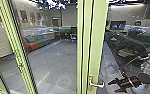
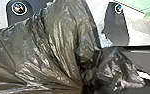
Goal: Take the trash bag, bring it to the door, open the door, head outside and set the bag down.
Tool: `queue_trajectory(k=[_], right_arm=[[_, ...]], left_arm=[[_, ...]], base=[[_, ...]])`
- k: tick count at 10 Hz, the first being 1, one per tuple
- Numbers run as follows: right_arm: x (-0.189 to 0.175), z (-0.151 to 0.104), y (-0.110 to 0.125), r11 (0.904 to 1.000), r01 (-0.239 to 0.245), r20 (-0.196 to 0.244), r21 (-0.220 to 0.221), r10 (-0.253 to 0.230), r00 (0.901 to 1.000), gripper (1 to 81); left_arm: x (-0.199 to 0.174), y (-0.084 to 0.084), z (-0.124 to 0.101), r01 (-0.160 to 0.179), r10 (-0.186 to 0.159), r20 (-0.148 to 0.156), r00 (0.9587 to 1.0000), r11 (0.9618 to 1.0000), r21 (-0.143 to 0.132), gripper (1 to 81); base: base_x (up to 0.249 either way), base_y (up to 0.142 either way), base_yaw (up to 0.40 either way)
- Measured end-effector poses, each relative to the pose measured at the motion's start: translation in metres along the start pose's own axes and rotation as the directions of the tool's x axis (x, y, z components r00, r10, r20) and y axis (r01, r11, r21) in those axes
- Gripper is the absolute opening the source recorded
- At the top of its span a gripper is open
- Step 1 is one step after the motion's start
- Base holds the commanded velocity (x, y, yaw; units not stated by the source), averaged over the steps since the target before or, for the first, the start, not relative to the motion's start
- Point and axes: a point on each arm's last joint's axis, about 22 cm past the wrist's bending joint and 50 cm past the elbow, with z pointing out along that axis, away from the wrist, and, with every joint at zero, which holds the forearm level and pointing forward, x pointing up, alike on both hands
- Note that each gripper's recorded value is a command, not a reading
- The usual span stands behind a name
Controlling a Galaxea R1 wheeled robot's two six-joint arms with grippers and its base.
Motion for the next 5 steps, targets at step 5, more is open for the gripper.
queue_trajectory(k=[5], right_arm=[[0.027,0.038,-0.005,0.9976,-0.059,0.000,-0.035,0.059,0.9983,81.1]], left_arm=[[0.000,0.000,0.000,0.001,-0.001,0.001,1.0000,1.0000,0.000,1.0]], base=[[0.000,0.000,0.000]])
